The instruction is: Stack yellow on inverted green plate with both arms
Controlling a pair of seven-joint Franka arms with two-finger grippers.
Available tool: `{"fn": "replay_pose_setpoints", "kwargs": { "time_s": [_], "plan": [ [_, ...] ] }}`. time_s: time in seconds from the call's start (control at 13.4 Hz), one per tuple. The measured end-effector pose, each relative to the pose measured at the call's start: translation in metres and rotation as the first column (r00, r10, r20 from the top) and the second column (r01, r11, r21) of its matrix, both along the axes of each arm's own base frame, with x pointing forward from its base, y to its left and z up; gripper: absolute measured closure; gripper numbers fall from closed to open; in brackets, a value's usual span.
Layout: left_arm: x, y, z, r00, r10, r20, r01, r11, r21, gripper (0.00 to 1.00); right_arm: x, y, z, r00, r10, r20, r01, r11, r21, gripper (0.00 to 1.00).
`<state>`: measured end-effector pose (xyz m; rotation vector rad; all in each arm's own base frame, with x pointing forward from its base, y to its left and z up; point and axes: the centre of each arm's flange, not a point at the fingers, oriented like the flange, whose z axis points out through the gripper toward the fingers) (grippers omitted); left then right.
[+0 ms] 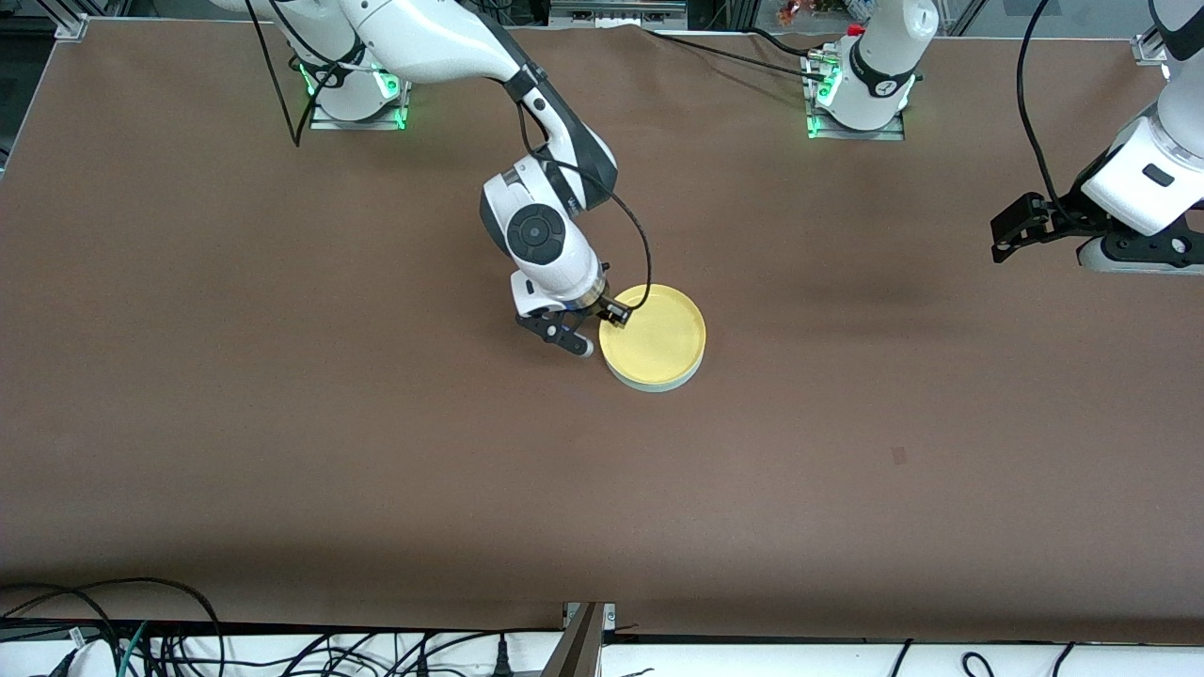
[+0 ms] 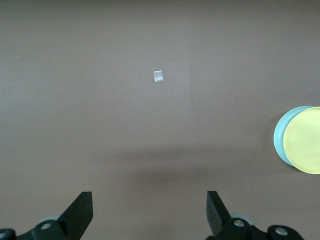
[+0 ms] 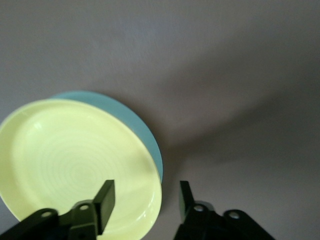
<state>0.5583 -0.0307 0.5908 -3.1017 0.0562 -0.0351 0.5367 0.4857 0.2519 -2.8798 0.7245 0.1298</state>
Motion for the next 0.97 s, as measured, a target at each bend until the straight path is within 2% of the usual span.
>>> {"fn": "replay_pose_setpoints", "kwargs": {
  "time_s": [0.07,0.22,0.6,0.74,0.97],
  "plan": [
    [0.000,0.000,0.000,1.000,0.000,-0.001,0.000,1.000,0.000,0.00,0.007,-0.008,0.010,1.000,0.025,0.017,-0.025,1.000,-0.016,0.21],
    [0.000,0.000,0.000,1.000,0.000,-0.001,0.000,1.000,0.003,0.00,0.024,-0.035,0.029,0.995,0.101,0.020,-0.100,0.993,-0.063,0.01],
    [0.000,-0.003,0.004,1.000,-0.002,0.009,0.001,0.999,0.037,0.00,0.079,-0.144,0.053,0.955,0.297,-0.022,-0.296,0.940,-0.167,0.00],
    [-0.002,-0.013,0.005,1.000,-0.003,0.006,0.003,0.999,0.038,0.00,0.097,-0.187,0.071,0.937,0.348,-0.041,-0.350,0.923,-0.163,0.00],
    [-0.004,-0.021,0.005,1.000,0.000,0.000,0.000,0.999,0.038,0.00,0.115,-0.258,0.109,0.897,0.422,-0.134,-0.436,0.894,-0.105,0.00]
  ]
}}
